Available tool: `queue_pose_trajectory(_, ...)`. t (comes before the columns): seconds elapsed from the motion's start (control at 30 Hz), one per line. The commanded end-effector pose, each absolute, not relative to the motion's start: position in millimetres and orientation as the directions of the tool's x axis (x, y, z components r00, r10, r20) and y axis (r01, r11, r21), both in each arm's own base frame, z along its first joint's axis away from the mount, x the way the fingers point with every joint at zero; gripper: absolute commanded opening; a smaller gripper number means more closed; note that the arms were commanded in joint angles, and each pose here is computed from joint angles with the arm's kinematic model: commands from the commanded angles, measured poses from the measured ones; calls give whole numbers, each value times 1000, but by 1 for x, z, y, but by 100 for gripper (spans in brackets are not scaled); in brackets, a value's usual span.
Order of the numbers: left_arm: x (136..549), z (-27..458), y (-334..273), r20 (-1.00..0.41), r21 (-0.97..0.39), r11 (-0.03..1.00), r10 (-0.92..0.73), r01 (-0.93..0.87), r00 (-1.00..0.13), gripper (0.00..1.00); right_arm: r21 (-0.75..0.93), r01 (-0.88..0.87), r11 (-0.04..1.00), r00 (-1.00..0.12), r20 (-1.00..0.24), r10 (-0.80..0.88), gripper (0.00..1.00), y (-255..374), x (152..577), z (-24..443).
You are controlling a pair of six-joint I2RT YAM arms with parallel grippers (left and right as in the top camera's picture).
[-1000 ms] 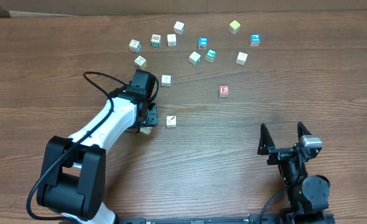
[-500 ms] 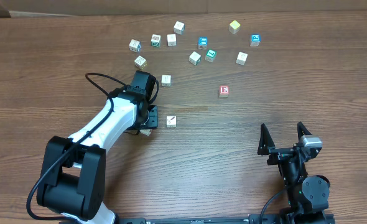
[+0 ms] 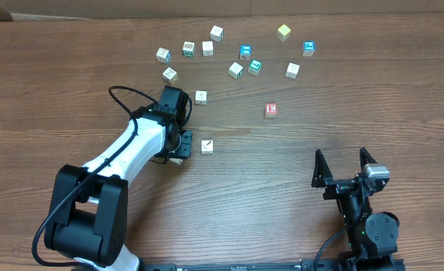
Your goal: Form a tower
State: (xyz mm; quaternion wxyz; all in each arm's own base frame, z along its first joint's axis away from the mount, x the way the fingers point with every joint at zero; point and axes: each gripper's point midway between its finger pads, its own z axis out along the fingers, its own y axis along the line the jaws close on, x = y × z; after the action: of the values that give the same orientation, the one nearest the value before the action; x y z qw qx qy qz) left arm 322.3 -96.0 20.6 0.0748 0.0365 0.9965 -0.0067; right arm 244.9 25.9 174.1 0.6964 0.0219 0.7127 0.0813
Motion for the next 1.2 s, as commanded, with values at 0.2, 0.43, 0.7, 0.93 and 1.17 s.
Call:
queue_pose_trajectory(0.2, 313, 14, -96, -109, -21, 998, 55, 58, -993, 34, 146, -75, 986, -27, -989, 144, 100, 24, 245, 172)
queue_pose_trajectory(0.43, 317, 15, -96, -121, -35, 998, -63, -59, -991, 25, 146, -75, 986, -27, -989, 144, 100, 24, 245, 172)
queue_pose_trajectory(0.7, 311, 14, -95, -101, -29, 998, -66, -63, -993, 44, 146, -75, 986, -27, -989, 144, 100, 24, 245, 172)
queue_pose_trajectory(0.93, 304, 13, -93, -73, -19, 999, -49, -48, -996, 36, 146, -75, 986, -28, -989, 144, 100, 24, 245, 172)
queue_pose_trajectory(1.17, 309, 14, -93, -92, -21, 993, -121, -120, -988, 25, 146, -75, 986, -27, -989, 144, 100, 24, 245, 172)
